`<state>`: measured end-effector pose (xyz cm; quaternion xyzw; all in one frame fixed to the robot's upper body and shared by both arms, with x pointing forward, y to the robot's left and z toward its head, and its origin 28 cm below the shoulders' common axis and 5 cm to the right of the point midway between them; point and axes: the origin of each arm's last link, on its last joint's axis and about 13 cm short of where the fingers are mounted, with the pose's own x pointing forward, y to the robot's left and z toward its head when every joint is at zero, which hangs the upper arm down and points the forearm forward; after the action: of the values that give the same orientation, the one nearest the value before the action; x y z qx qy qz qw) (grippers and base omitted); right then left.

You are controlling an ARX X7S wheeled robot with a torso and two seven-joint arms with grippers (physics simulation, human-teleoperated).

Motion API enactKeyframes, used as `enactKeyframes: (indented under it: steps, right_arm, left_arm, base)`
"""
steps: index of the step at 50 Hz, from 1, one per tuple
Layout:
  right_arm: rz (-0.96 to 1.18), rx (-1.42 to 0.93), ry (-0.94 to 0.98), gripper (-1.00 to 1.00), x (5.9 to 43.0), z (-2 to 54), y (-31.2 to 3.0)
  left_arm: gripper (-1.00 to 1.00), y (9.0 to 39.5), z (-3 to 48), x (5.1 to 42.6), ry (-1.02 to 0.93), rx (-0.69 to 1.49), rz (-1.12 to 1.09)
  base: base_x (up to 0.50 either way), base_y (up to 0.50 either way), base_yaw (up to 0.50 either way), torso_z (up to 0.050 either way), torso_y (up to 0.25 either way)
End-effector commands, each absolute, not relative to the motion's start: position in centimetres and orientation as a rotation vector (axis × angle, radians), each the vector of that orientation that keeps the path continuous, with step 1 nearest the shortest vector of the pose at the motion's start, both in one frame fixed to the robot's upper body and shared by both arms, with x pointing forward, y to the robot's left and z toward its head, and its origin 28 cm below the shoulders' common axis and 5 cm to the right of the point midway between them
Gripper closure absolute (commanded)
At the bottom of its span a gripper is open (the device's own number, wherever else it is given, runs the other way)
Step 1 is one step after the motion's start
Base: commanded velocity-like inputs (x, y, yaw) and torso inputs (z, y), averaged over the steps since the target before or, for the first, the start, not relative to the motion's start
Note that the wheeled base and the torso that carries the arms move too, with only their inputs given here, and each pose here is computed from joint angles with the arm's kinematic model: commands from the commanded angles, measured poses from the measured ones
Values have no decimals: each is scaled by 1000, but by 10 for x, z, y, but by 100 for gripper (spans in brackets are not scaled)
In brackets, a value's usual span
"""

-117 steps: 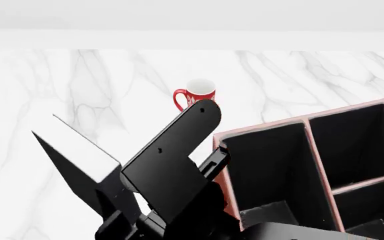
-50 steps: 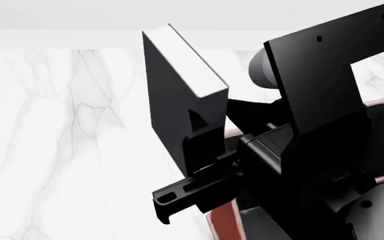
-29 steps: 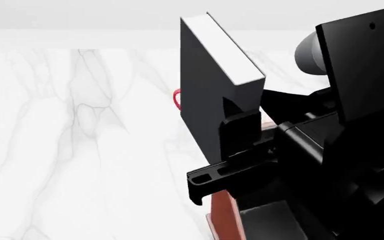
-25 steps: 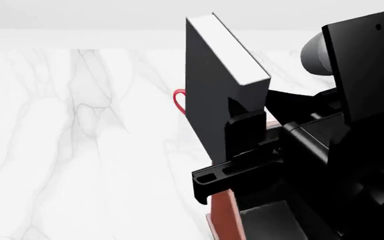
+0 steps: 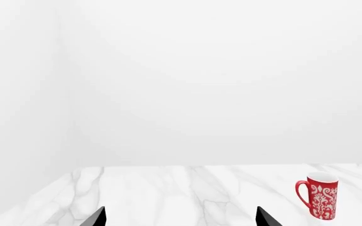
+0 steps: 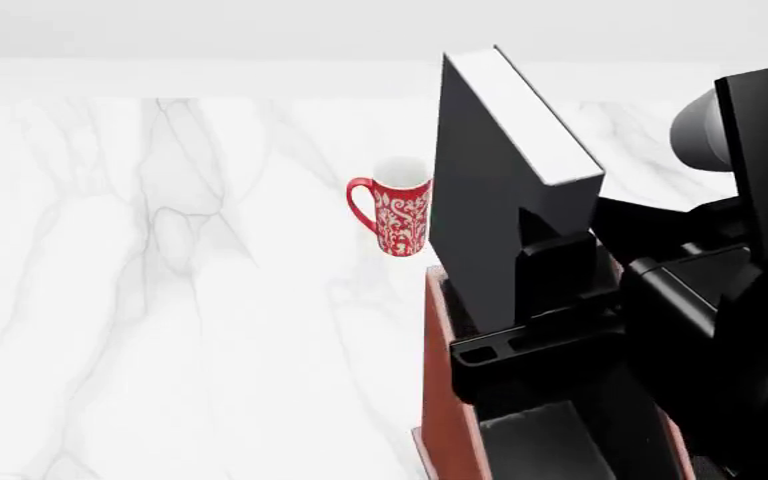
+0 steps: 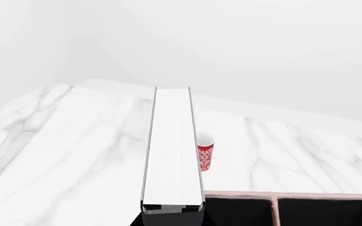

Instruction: Pick up the book and place it in the left compartment of the caddy.

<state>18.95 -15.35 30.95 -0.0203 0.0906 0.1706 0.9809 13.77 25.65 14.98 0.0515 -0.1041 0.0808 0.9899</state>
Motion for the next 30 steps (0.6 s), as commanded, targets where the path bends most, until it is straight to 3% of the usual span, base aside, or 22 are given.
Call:
enactKeyframes:
  steps: [1, 30]
  right_arm:
    - [283, -50, 145, 100, 192, 310, -165]
    - [245, -52, 167, 100, 187, 299, -173]
  left_arm:
    - [-100, 256, 149, 138, -208, 106, 160]
    - [-100, 256, 149, 138, -208, 108, 161]
  base:
    - [0, 0, 0, 0, 10]
    - [0, 0, 0, 0, 1]
